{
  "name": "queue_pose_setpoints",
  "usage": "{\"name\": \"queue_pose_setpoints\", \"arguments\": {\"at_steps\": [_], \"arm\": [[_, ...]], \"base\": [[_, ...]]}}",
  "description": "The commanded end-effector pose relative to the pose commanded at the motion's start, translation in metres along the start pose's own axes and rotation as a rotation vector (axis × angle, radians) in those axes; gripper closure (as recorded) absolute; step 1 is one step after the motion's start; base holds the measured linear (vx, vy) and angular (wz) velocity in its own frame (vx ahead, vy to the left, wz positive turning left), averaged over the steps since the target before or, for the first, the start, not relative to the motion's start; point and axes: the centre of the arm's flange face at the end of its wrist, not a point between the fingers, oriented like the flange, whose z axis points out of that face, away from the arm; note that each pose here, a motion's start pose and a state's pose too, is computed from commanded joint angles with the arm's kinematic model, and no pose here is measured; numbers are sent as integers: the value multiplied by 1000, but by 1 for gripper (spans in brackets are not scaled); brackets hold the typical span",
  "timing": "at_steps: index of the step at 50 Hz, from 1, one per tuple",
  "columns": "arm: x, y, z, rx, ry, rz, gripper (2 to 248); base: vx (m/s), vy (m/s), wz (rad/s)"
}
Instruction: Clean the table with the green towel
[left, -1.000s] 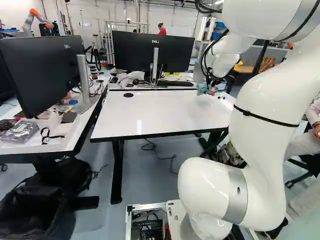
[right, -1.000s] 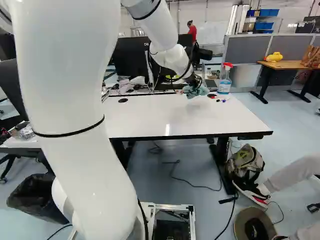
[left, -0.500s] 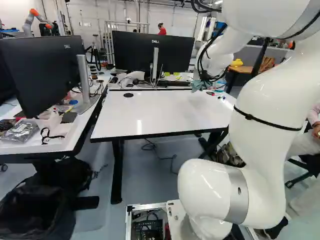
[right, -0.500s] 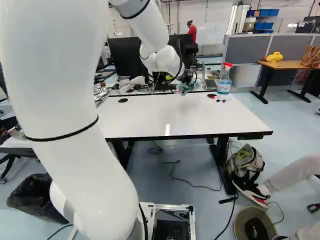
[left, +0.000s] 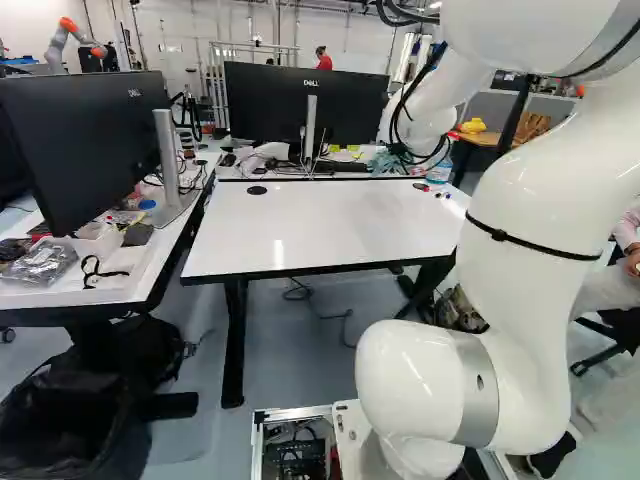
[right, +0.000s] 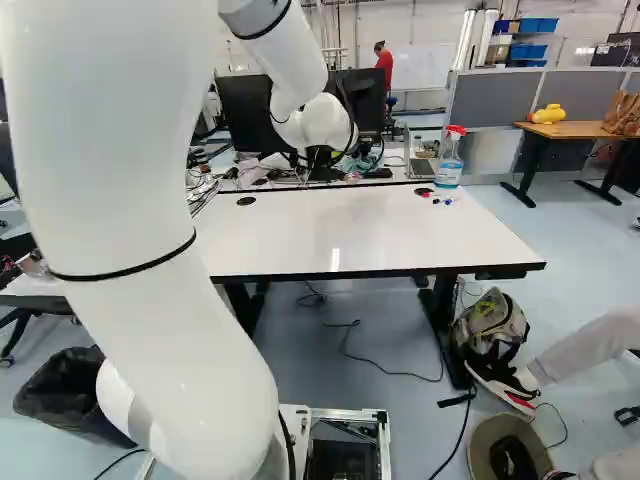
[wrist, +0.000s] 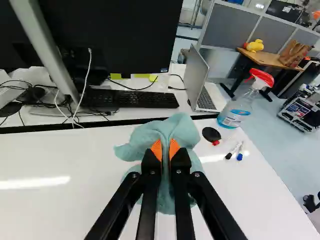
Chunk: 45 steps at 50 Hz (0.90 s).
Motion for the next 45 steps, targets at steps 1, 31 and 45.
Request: {"name": "queue_pose_setpoints", "arguments": {"at_steps": [1, 31, 45], "arm": [[1, -2, 1, 3, 1, -1, 213], [16, -48, 14, 63, 17, 23, 213], [20, -69, 15, 76, 18, 100, 213]], "base": [[0, 0, 0], [0, 0, 0], [0, 0, 0]]}}
